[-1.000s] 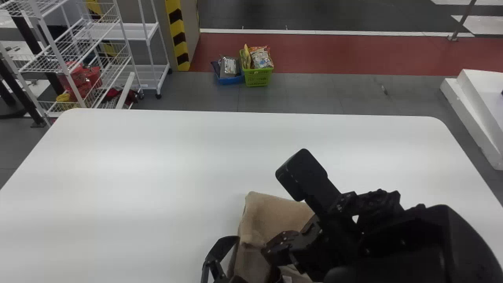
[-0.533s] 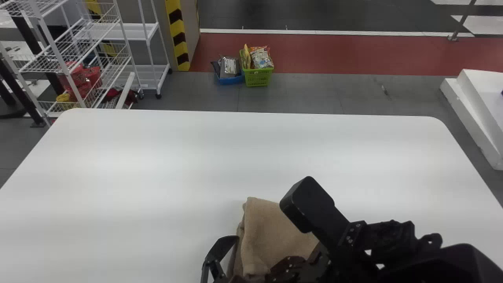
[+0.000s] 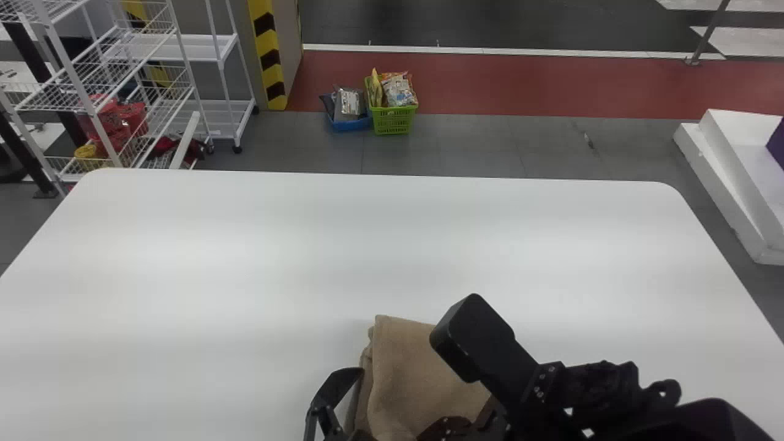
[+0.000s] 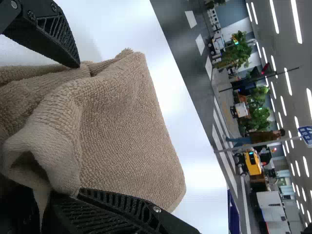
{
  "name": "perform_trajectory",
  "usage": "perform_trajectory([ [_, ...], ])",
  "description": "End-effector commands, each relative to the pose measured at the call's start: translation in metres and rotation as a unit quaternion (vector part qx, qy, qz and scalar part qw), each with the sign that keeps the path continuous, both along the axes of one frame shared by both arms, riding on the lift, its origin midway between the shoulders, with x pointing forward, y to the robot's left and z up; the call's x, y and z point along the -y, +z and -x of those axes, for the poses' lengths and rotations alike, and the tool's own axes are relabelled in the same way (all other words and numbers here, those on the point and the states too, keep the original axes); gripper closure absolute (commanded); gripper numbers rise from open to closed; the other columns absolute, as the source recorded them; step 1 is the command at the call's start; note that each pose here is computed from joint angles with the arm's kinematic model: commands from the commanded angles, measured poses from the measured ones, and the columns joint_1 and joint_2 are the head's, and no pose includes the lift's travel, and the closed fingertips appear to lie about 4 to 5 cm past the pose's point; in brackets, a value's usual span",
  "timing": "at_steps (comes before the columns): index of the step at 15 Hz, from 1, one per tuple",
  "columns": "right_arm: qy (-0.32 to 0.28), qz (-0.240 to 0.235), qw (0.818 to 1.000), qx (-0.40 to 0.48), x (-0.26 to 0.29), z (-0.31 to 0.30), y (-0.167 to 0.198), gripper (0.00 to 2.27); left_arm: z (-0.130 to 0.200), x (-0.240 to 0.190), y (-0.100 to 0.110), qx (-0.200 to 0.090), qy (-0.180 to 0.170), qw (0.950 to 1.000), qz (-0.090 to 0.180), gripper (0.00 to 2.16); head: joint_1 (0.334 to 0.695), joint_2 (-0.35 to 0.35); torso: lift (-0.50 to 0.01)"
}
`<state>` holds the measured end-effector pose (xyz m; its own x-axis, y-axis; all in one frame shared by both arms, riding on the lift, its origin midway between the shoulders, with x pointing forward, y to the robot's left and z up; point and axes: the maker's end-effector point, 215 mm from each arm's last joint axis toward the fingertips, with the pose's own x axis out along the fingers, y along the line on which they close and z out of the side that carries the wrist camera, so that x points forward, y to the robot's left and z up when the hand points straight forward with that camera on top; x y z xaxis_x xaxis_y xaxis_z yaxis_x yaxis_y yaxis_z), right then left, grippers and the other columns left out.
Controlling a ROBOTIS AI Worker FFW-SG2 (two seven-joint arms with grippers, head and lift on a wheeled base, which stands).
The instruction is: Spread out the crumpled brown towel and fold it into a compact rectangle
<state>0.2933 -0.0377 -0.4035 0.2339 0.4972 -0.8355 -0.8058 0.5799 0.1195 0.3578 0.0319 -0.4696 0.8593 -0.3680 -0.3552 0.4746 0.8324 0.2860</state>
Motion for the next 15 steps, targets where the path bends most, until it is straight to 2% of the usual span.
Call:
perform_trajectory([
  [1, 0.001, -0.002, 1.000, -0.003, -0.001, 0.002, 0.000, 1.20, -0.001, -0.001, 0.004, 0.005, 0.003, 1.0000, 0.001, 0.08, 0.695, -0.012, -0.127],
  [9, -0.003, -0.010, 1.000, -0.001, -0.004, -0.001, 0.003, 1.20, -0.005, -0.023, 0.016, 0.013, 0.018, 0.9997, -0.003, 0.07, 0.695, 0.015, -0.127],
  [15, -0.006, -0.025, 1.000, -0.001, -0.015, -0.004, 0.010, 1.20, -0.006, -0.036, 0.023, 0.018, 0.028, 0.9994, -0.004, 0.07, 0.695, 0.066, -0.127],
])
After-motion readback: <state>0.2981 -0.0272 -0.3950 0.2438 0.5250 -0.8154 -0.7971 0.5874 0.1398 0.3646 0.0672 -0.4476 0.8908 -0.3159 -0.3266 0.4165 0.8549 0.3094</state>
